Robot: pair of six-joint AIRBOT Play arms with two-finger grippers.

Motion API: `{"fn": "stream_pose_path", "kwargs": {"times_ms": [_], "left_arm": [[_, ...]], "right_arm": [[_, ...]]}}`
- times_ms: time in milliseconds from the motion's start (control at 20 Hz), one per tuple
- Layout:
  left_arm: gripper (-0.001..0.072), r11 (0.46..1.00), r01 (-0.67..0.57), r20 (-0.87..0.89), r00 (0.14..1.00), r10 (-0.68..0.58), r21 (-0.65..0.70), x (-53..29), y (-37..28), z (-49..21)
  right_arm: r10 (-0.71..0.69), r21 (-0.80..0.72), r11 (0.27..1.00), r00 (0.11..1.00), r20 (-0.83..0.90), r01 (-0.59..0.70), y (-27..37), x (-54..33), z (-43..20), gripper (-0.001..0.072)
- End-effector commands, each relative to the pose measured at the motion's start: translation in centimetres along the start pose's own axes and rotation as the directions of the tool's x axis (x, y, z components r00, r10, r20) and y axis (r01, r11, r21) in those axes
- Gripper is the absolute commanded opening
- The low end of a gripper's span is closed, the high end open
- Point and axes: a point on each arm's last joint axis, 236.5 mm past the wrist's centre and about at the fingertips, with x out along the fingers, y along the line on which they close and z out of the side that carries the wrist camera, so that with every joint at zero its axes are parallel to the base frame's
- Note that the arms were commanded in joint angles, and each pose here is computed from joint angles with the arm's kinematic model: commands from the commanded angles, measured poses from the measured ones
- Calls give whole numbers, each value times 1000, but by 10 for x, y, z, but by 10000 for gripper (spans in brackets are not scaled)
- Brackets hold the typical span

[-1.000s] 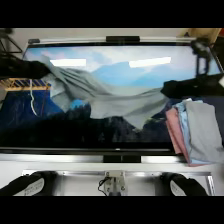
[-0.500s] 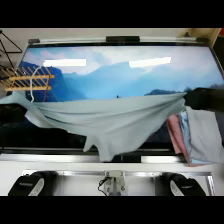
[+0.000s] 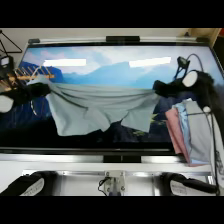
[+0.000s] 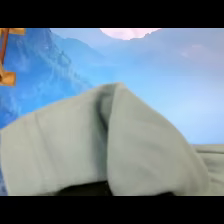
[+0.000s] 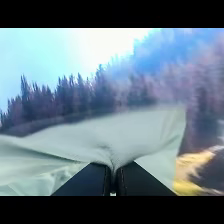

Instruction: Fold the shirts.

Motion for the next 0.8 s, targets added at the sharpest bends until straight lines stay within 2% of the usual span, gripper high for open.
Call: {"fn": "stream_pose_path", "kwargs": {"times_ms": [0, 50, 100, 150, 200, 250, 350, 450, 550, 600, 650, 750], "left_arm": [[40, 989, 18, -143, 989, -39, -144, 96, 1, -27], [44, 981, 24, -213, 975, -66, -193, 114, -3, -43], [104, 975, 28, -271, 958, -89, -222, 124, -7, -56], [279, 973, 29, -320, 942, -104, -231, 130, -10, -62], [514, 974, 32, -357, 927, -113, -225, 128, -10, -63], [668, 977, 38, -386, 915, -119, -211, 120, -8, -57], [660, 984, 36, -464, 878, -113, -172, 90, 11, -45], [658, 990, -14, -584, 809, -73, -143, 52, 43, -56], [659, 986, -66, -703, 708, -60, -151, 20, 69, -93], [660, 982, -77, -741, 668, -76, -171, 10, 74, -117], [660, 976, -99, -767, 636, -86, -192, 3, 78, -142], [663, 960, -122, -792, 596, -132, -252, -2, 72, -193]], "right_arm": [[156, 265, 953, 988, -16, -146, 22, 78, -1, 71], [183, 285, 944, 982, -35, -166, 29, 90, -8, 71], [204, 287, 940, 978, -48, -183, 36, 98, -13, 72], [220, 274, 941, 975, -43, -200, 41, 100, -13, 143], [228, 241, 946, 973, -25, -215, 44, 96, -6, 392], [236, 179, 956, 972, -9, -230, 44, 86, 4, 523], [221, 40, 975, 975, -6, -221, 31, 51, 28, 524], [110, -34, 993, 993, -31, -111, -11, 17, 42, 528], [5, -44, 999, 993, -118, -11, -58, 0, 30, 529], [-15, -40, 999, 984, -177, 8, -74, -1, 18, 535], [-19, -33, 999, 973, -229, 12, -83, 1, 7, 583], [-17, -37, 999, 952, -306, 6, -90, 12, -9, 593]]}}
